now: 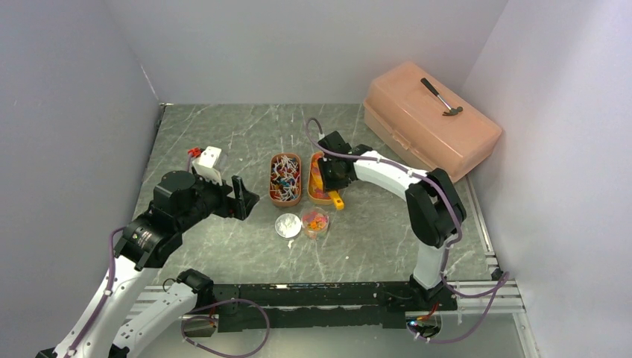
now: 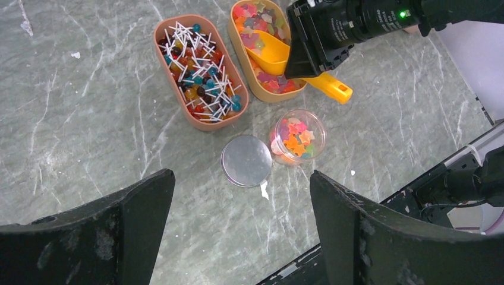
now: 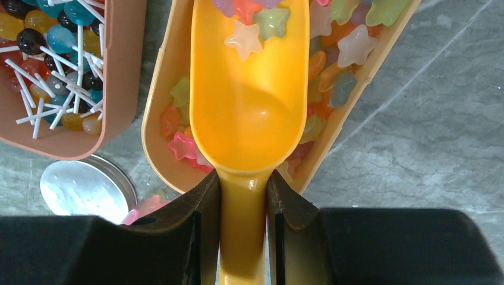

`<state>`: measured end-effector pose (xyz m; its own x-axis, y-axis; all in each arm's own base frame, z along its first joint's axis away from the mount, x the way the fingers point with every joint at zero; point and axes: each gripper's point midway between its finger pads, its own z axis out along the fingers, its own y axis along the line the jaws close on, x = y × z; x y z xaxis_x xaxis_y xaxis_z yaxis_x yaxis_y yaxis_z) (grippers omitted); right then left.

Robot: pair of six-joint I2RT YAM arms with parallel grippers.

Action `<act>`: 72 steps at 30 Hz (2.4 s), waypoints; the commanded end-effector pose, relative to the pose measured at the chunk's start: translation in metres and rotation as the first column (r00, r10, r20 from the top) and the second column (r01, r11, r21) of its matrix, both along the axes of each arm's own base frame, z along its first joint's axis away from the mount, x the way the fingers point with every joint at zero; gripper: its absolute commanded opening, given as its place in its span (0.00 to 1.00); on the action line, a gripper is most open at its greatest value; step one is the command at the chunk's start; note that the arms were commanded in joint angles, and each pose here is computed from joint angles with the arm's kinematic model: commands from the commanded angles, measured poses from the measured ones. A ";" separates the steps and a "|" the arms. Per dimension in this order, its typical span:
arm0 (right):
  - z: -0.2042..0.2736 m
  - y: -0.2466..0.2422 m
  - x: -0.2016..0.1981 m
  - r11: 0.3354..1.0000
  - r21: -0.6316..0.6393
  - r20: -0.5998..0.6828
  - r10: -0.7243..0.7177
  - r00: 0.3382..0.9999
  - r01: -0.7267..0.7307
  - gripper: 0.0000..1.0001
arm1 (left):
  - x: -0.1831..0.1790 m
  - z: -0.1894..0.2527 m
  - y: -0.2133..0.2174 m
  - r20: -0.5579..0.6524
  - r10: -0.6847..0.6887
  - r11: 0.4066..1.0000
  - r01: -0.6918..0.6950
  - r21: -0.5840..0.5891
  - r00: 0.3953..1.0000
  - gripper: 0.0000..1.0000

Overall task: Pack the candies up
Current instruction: Scoop the fake candies from the storage box, then place the fake candies in the packing bottle.

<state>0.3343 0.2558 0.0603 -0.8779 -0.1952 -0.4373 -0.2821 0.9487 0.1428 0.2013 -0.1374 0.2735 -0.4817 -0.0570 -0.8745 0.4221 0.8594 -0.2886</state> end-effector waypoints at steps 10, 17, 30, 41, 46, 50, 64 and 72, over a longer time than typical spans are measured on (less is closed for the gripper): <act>0.031 -0.004 -0.002 0.997 0.073 0.164 0.019 0.986 -0.031 0.00 | 0.003 0.005 -0.003 0.013 -0.006 1.000 0.007 -0.017 1.000 0.89; 0.044 -0.006 -0.012 0.993 0.107 0.218 0.035 0.975 -0.059 0.00 | 0.005 0.004 -0.002 0.010 -0.003 1.000 0.003 -0.015 1.000 0.89; 0.083 -0.024 -0.054 0.980 0.148 0.350 0.071 0.934 -0.130 0.00 | 0.006 0.002 -0.002 0.002 0.002 1.000 -0.002 -0.011 1.000 0.89; 0.115 -0.033 -0.119 0.956 0.176 0.390 0.153 0.908 -0.237 0.00 | 0.006 0.001 -0.004 -0.003 -0.005 1.000 0.005 -0.014 1.000 0.89; 0.119 -0.028 -0.150 0.942 0.180 0.345 0.210 0.915 -0.284 0.00 | 0.007 0.000 -0.004 -0.006 -0.004 1.000 0.004 -0.013 1.000 0.89; 0.119 -0.023 -0.175 0.927 0.174 0.286 0.276 0.918 -0.333 0.00 | 0.007 0.001 -0.003 -0.001 0.000 1.000 0.000 -0.013 1.000 0.89; 0.106 -0.032 -0.223 0.908 0.120 0.076 0.394 0.916 -0.401 0.00 | 0.006 0.001 -0.003 -0.002 -0.002 1.000 0.002 -0.012 1.000 0.89; 0.100 -0.040 -0.228 0.913 0.047 -0.018 0.405 0.914 -0.404 0.00 | 0.004 0.004 -0.002 0.009 -0.002 1.000 0.002 -0.018 1.000 0.89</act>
